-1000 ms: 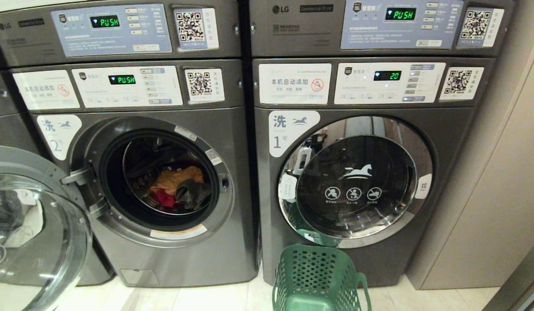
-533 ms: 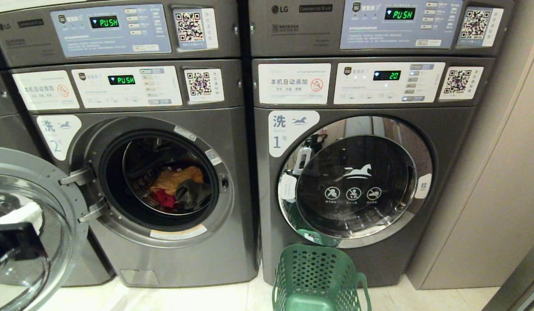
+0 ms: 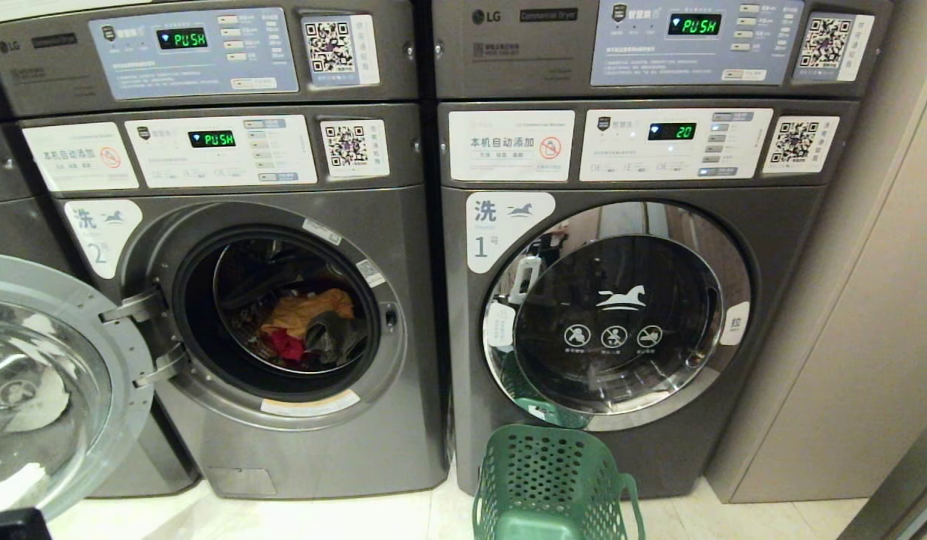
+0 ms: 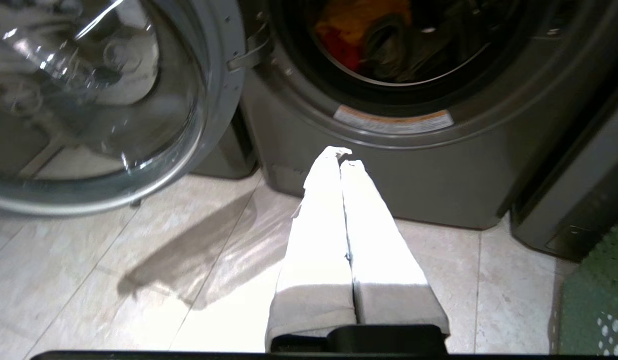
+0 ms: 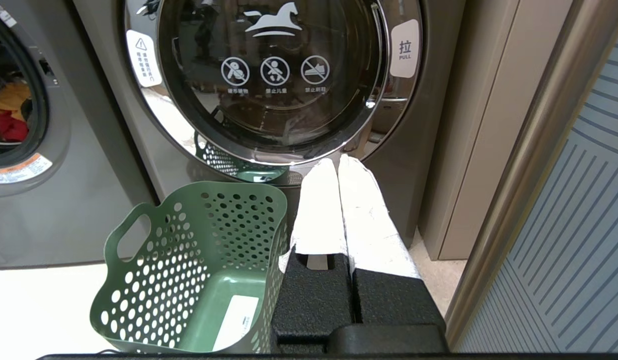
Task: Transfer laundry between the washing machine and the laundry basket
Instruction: Open the lid of the washing machine
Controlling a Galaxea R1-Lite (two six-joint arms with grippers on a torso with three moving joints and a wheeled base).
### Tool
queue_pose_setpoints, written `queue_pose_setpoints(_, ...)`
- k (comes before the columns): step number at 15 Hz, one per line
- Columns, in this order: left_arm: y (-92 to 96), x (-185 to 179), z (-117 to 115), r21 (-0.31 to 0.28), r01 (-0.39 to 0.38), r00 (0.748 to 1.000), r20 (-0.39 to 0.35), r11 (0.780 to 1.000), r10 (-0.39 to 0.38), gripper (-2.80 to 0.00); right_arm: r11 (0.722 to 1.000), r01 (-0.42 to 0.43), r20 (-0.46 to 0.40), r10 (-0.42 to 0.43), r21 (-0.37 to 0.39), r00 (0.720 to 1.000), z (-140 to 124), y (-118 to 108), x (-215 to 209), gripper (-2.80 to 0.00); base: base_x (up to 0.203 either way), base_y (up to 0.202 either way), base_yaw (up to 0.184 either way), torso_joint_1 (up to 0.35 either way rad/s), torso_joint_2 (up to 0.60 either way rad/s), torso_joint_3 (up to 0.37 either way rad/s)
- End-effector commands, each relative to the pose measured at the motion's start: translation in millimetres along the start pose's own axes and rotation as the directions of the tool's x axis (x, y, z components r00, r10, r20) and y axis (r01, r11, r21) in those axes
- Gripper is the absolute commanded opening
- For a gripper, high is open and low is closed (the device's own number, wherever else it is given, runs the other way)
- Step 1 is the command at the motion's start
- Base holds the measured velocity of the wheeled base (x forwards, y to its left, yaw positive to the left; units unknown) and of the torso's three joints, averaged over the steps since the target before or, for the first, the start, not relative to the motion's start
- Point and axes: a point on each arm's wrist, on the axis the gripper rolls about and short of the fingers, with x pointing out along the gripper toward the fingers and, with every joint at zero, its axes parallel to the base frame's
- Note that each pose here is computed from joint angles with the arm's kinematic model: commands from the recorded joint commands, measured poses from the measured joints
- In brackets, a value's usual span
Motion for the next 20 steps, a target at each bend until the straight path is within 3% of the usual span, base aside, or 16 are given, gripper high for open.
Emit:
queue_pose_setpoints(1,3.1,54,2,-0.002,-0.085,0.972,-0.220,0.996,0.083,-2.80,1.000,0.000,-0.001,0.000,0.001,1.000,0,0,0,-2.80,0.000,0.000,0.000,0.000,0.00,0.000)
queue_pose_setpoints(3,12.5,107,15,-0.016,-0.189,0.942,-0.284,0.982,0.176,-2.80,1.000,0.000,-0.001,0.000,-0.001,1.000,0,0,0,-2.80,0.000,0.000,0.000,0.000,0.00,0.000)
queue_pose_setpoints(5,35.0,161,33,-0.038,-0.322,0.913,-0.274,0.946,0.300,-2.80,1.000,-0.001,-0.001,0.001,0.001,1.000,0,0,0,-2.80,0.000,0.000,0.000,0.000,0.00,0.000)
queue_pose_setpoints(8,90.2,206,31,-0.064,-0.518,0.825,-0.301,0.853,0.478,-2.80,1.000,0.000,-0.001,0.000,0.000,1.000,0,0,0,-2.80,0.000,0.000,0.000,0.000,0.00,0.000)
queue_pose_setpoints(10,123.6,217,21,-0.074,-0.602,0.768,-0.329,0.795,0.550,-2.80,1.000,0.000,-0.001,0.000,0.001,1.000,0,0,0,-2.80,0.000,0.000,0.000,0.000,0.00,0.000)
queue_pose_setpoints(12,147.3,221,7,-0.077,-0.655,0.720,-0.364,0.752,0.591,-2.80,1.000,0.000,0.000,0.000,-0.001,1.000,0,0,0,-2.80,0.000,0.000,0.000,0.000,0.00,0.000)
queue_pose_setpoints(16,179.0,240,-3,-0.088,-0.704,0.680,-0.370,0.705,0.633,-2.80,1.000,0.000,-0.001,0.000,0.001,1.000,0,0,0,-2.80,0.000,0.000,0.000,0.000,0.00,0.000)
queue_pose_setpoints(20,191.1,258,-5,-0.099,-0.713,0.678,-0.352,0.694,0.645,-2.80,1.000,0.000,-0.001,0.000,0.001,1.000,0,0,0,-2.80,0.000,0.000,0.000,0.000,0.00,0.000)
